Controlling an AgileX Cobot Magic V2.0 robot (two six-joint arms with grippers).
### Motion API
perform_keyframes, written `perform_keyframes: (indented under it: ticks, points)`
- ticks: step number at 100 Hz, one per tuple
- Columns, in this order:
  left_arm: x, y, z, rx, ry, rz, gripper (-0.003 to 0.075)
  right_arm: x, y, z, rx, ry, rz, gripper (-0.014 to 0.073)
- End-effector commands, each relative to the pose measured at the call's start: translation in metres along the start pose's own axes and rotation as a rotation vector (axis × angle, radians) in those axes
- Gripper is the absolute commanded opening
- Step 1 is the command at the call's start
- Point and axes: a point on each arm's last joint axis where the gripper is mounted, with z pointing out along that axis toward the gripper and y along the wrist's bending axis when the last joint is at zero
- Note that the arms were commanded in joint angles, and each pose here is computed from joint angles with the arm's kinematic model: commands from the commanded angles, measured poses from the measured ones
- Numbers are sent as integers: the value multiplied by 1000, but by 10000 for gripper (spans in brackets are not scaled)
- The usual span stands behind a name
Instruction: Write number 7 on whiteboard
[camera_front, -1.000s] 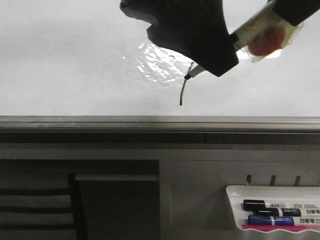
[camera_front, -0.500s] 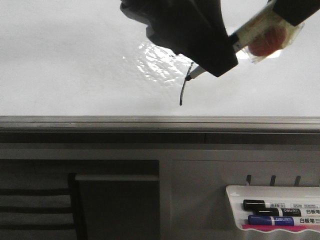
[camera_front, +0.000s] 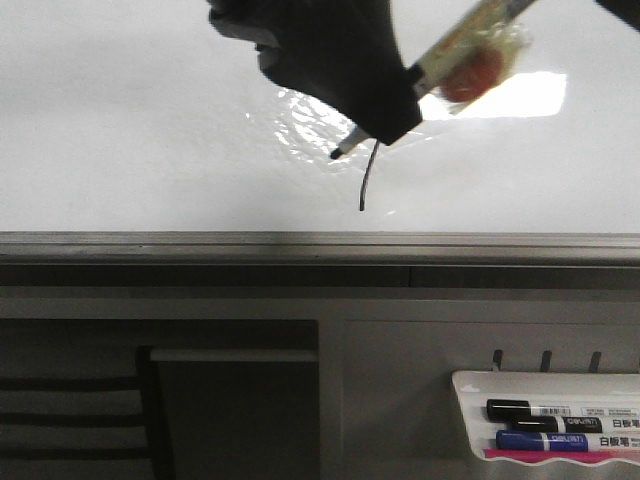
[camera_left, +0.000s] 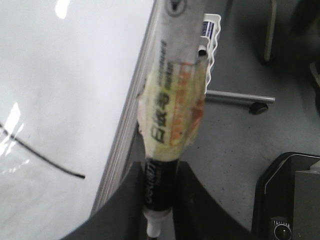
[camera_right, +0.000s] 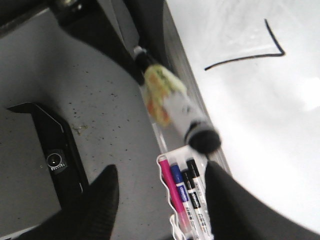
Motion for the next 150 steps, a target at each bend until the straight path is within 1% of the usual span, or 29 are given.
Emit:
perform_keyframes:
  ticks: [1, 7, 14, 15, 16, 25, 32, 33, 44, 50, 57, 71, 76, 83, 96, 121, 136, 143, 150]
  points:
    - [-9, 18, -31, -88, -79, -100, -20, -5, -1, -26, 124, -69, 26, 353]
    - [-2, 28, -41, -123, -58, -170, -20, -3, 1, -34, 159, -72, 48, 353]
    - [9, 41, -55, -188, -21, -260, -20, 0, 3, -41, 191, -72, 74, 353]
    - [12, 44, -58, -203, -12, -292, -20, 0, 3, -42, 195, -71, 74, 353]
    - [13, 46, -59, -212, -5, -289, -20, 0, 4, -43, 198, -72, 81, 353]
    - [34, 65, -82, -341, 59, -448, -20, 2, 6, -47, 213, -77, 103, 353]
    - [56, 78, -100, -452, 124, -579, -20, 3, 7, -47, 213, -77, 104, 353]
    - [57, 77, -100, -452, 124, -591, -20, 4, 7, -46, 212, -75, 104, 353]
    - [91, 88, -122, -595, 172, -729, -20, 6, 8, -42, 201, -62, 110, 353]
    - [110, 93, -130, -647, 183, -807, -20, 8, 8, -38, 196, -56, 113, 353]
    - [127, 97, -134, -683, 187, -865, -20, 10, 8, -34, 197, -54, 116, 353]
    - [152, 106, -133, -731, 112, -967, -20, 11, 7, -30, 209, -64, 119, 353]
    - [156, 108, -132, -738, 70, -997, -20, 11, 7, -30, 211, -65, 119, 353]
    - [158, 110, -131, -751, 31, -1002, -20, 11, 6, -30, 217, -72, 118, 353]
    - [160, 115, -125, -756, 9, -1000, -20, 10, 5, -30, 227, -81, 118, 353]
    - [167, 122, -111, -738, 44, -1014, -20, 10, 5, -30, 227, -81, 118, 353]
    - [168, 122, -111, -737, 45, -1015, -15, 10, 5, -30, 227, -81, 118, 353]
    - [167, 122, -111, -738, 43, -1014, 24, 10, 5, -30, 227, -81, 118, 353]
    - [167, 122, -111, -737, 46, -1010, 104, 10, 5, -30, 227, -81, 118, 353]
